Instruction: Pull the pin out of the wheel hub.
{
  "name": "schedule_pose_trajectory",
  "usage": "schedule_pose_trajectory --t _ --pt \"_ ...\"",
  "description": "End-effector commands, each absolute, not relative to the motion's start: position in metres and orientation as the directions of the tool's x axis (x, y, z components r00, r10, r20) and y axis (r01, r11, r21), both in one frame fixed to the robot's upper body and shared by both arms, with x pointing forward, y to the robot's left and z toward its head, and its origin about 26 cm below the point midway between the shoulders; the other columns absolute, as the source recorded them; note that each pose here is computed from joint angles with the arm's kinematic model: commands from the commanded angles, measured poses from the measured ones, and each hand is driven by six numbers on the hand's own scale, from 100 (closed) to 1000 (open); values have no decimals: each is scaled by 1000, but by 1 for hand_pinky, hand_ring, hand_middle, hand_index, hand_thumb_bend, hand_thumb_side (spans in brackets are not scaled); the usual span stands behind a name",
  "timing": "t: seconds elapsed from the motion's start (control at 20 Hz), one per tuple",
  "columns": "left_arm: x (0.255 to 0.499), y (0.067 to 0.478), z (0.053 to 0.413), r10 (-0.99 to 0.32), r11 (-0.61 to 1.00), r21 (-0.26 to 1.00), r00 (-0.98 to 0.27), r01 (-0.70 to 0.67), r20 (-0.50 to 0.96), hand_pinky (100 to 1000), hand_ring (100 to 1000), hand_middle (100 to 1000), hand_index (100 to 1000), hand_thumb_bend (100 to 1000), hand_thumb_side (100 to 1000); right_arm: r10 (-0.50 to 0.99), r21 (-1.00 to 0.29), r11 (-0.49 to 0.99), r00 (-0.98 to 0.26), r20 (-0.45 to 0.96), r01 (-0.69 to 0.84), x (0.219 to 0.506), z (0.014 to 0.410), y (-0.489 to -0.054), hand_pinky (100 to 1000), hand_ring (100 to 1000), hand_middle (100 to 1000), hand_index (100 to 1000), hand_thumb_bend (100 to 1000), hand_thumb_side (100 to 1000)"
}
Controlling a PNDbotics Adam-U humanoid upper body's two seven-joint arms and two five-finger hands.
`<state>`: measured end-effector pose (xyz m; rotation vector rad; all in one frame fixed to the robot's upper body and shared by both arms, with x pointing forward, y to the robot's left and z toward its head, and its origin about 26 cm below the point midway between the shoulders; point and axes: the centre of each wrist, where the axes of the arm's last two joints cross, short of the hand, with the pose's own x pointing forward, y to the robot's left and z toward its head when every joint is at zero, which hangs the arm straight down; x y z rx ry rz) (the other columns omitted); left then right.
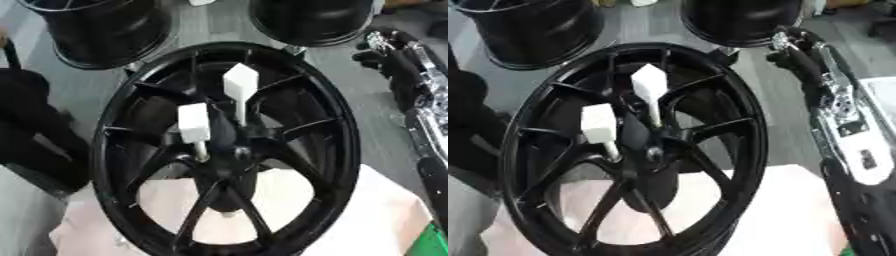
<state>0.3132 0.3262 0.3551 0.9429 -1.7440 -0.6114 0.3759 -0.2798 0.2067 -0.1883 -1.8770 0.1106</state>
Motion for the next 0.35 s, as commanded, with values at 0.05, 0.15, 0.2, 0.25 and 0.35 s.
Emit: schedule_pose_trajectory --t 0.05,0.15,0.2,0.25,0.35 --pt "306 304 346 -621 783 497 -408 -375 669 788 740 667 743 441 509 179 -158 984 -344 922 88 373 221 -281 837 677 626 809 100 507" --pt "313 294 325 -431 896 293 -499 -333 752 787 741 672 738 443 516 169 -148 985 -348 922 85 373 222 -280 837 677 626 808 100 507" --pt "317 291 315 -347 927 198 -524 -320 778 787 744 681 737 442 511 163 -144 986 -351 922 82 373 222 -278 837 677 626 808 100 506" --pt "321 288 306 -284 941 123 -539 -314 793 787 751 688 739 444 514 159 -140 987 -354 921 80 373 223 -278 837 677 626 808 100 506" --pt "327 285 295 -214 950 42 -550 -309 807 794 799 735 759 464 518 154 -135 988 -358 921 79 373 224 -277 837 677 626 808 100 506"
